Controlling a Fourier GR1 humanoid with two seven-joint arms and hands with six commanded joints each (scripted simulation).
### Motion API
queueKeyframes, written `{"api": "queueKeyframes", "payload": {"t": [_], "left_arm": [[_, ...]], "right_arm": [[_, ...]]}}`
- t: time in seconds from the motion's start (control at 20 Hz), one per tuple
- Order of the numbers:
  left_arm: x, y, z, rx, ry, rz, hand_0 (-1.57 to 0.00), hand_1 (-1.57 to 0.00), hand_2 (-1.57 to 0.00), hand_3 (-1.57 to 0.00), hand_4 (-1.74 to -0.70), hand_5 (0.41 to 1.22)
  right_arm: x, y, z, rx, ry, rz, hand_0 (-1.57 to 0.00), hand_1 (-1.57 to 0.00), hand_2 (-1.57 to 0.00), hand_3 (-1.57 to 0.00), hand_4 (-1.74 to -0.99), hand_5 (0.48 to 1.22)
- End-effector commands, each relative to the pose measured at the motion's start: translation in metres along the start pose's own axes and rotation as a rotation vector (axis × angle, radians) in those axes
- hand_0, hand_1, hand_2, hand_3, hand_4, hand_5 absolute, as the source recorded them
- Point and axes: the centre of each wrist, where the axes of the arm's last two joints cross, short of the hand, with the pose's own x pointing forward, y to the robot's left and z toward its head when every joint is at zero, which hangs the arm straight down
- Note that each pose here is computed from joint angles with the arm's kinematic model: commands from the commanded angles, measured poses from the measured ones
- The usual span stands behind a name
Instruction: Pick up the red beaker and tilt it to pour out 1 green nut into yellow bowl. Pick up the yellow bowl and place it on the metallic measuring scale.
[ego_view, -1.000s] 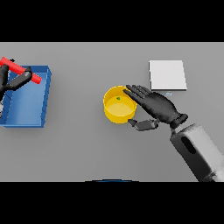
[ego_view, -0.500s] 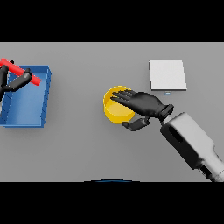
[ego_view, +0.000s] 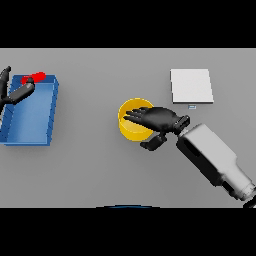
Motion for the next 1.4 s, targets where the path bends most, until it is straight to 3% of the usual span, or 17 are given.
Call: {"api": "queueKeyframes", "payload": {"t": [0.0, 0.2, 0.35, 0.45, 0.55, 0.65, 0.75, 0.85, 1.15, 1.35], "left_arm": [[0.001, 0.002, 0.0, 0.007, -0.005, -0.005, 0.0, 0.0, 0.0, 0.0, -0.8, 0.736], [0.006, 0.004, -0.002, 0.012, -0.011, -0.002, 0.0, 0.0, 0.0, 0.0, -0.79, 0.729], [0.005, 0.003, -0.003, 0.011, -0.009, 0.006, 0.0, 0.0, 0.0, 0.0, -0.79, 0.723], [0.004, 0.004, -0.002, 0.012, -0.015, 0.001, 0.0, 0.0, 0.0, 0.0, -0.79, 0.723], [0.007, 0.004, 0.001, 0.006, -0.025, 0.007, 0.0, 0.0, 0.0, 0.0, -0.8, 0.726], [0.008, 0.004, 0.001, 0.018, -0.009, 0.006, 0.0, 0.0, 0.0, 0.0, -0.8, 0.728], [0.005, 0.005, 0.001, 0.011, -0.01, 0.005, 0.0, 0.0, 0.0, 0.0, -0.8, 0.727], [0.003, 0.005, 0.003, 0.007, -0.016, 0.007, 0.0, 0.0, 0.0, 0.0, -0.8, 0.725], [0.006, 0.007, 0.006, 0.018, -0.022, 0.001, 0.0, 0.0, 0.0, 0.0, -0.8, 0.724], [0.008, 0.006, 0.006, 0.016, -0.017, -0.01, 0.0, 0.0, 0.0, 0.0, -0.8, 0.721]], "right_arm": [[0.001, -0.002, -0.001, 0.014, 0.006, 0.015, 0.0, 0.0, 0.0, 0.0, -1.306, 0.681], [0.004, 0.002, -0.009, 0.049, 0.016, 0.037, 0.0, 0.0, 0.0, -0.01, -1.308, 0.729], [0.008, -0.001, -0.015, 0.07, 0.051, 0.063, -0.09, -0.11, -0.13, -0.16, -1.362, 0.82], [0.007, 0.002, -0.012, 0.083, 0.026, 0.067, -0.51, -0.44, -0.39, -0.36, -1.425, 0.964], [0.01, 0.0, -0.014, 0.112, 0.035, 0.06, -0.89, -0.85, -0.81, -0.59, -1.534, 1.057], [0.009, -0.002, -0.013, 0.142, 0.031, 0.055, -1.14, -1.11, -1.09, -0.87, -1.604, 1.116], [0.007, -0.002, -0.01, 0.153, 0.024, 0.042, -1.29, -1.27, -1.26, -1.02, -1.649, 1.154], [0.01, -0.002, -0.007, 0.146, 0.033, 0.039, -1.39, -1.38, -1.31, -1.14, -1.682, 1.178], [0.007, -0.015, 0.004, 0.125, 0.022, 0.034, -1.52, -1.52, -1.47, -1.19, -1.726, 1.21], [0.01, -0.047, 0.024, 0.081, 0.021, 0.06, -1.55, -1.55, -1.51, -1.38, -1.731, 1.216]]}}
